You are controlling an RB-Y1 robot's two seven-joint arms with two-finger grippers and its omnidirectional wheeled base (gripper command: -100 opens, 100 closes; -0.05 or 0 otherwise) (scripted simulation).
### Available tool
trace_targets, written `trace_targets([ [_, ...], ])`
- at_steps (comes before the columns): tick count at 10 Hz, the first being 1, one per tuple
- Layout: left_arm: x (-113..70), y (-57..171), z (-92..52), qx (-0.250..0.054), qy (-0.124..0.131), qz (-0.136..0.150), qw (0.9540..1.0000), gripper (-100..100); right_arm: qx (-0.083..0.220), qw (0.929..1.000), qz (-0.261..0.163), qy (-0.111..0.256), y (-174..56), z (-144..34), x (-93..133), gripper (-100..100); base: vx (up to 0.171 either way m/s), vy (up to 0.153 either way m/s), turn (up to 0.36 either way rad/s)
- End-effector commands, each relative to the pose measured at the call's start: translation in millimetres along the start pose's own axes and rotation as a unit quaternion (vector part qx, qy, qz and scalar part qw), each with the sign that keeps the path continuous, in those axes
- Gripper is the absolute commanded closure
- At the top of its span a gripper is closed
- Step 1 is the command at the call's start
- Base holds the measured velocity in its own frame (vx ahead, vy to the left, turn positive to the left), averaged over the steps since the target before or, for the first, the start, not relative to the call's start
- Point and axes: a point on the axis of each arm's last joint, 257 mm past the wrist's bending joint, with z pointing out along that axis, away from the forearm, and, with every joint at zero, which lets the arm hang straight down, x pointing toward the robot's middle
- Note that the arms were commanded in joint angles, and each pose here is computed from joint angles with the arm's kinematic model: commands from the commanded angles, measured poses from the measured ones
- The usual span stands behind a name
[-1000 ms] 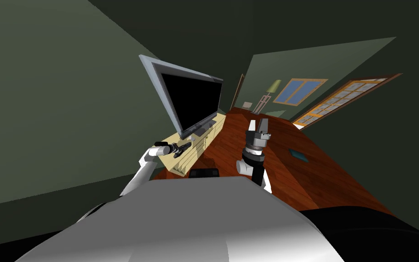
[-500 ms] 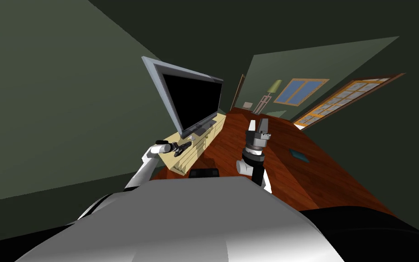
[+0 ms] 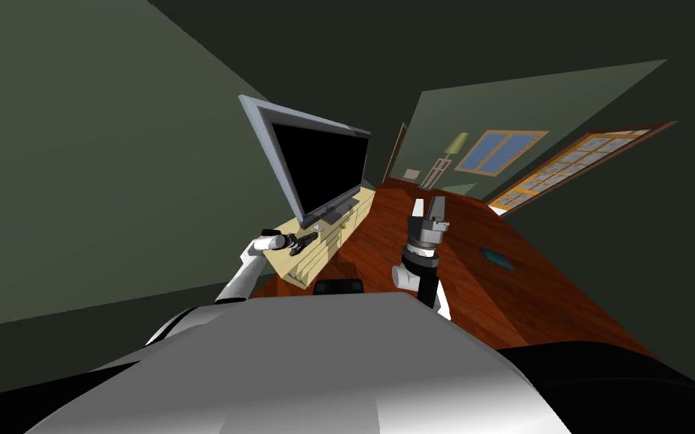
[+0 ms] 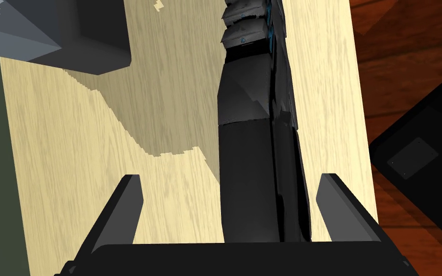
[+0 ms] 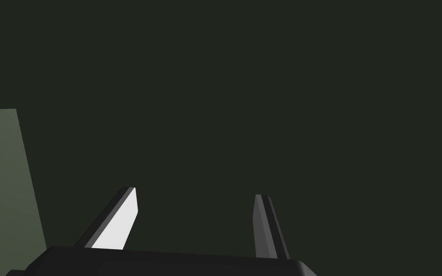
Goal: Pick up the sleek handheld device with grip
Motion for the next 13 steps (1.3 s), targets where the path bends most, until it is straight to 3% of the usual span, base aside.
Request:
trace_targets([
  [1, 15.0, -19, 2.6, 0.014, 0.015, 0.013, 0.9997, -100, 0.000, 1.0000, 0.000, 0.000, 0, 0.0, 0, 0, -0.047, -0.029, 0.032],
  [2, 15.9, -20, 4.8, 0.012, 0.014, 0.011, 0.9998, -100, 0.000, 1.0000, 0.000, 0.000, 0, 0.0, 0, 0, -0.028, -0.010, 0.001],
  [5, -12.0, -1, 17.2, -0.013, -0.012, -0.004, 0.9998, -100, 0.000, 1.0000, 0.000, 0.000, 0, 0.0, 0, 0, -0.003, 0.001, -0.003],
  [6, 9.7, -25, 17.3, 0.008, 0.010, 0.012, 0.9998, -100, 0.000, 1.0000, 0.000, 0.000, 0, 0.0, 0, 0, -0.036, -0.020, 0.049],
  [7, 14.3, -28, 18.9, 0.007, 0.010, 0.012, 0.9999, -100, 0.000, 1.0000, 0.000, 0.000, 0, 0.0, 0, 0, -0.051, -0.026, 0.034],
  [8, 15.1, -29, 20.5, 0.005, 0.009, 0.010, 0.9999, -100, 0.000, 1.0000, 0.000, 0.000, 0, 0.0, 0, 0, -0.030, -0.015, -0.002],
  [10, -5.8, -13, 29.2, -0.014, -0.010, -0.001, 0.9998, -100, 0.000, 1.0000, 0.000, 0.000, 0, 0.0, 0, 0, -0.005, -0.002, -0.003],
  [11, 15.7, -37, 27.7, 0.009, 0.012, 0.016, 0.9998, -100, 0.000, 1.0000, 0.000, 0.000, 0, 0.0, 0, 0, -0.041, -0.010, 0.070],
  [13, 16.9, -37, 33.0, -0.001, 0.006, 0.010, 0.9999, -100, 0.000, 1.0000, 0.000, 0.000, 0, 0.0, 0, 0, -0.042, -0.018, 0.006],
])
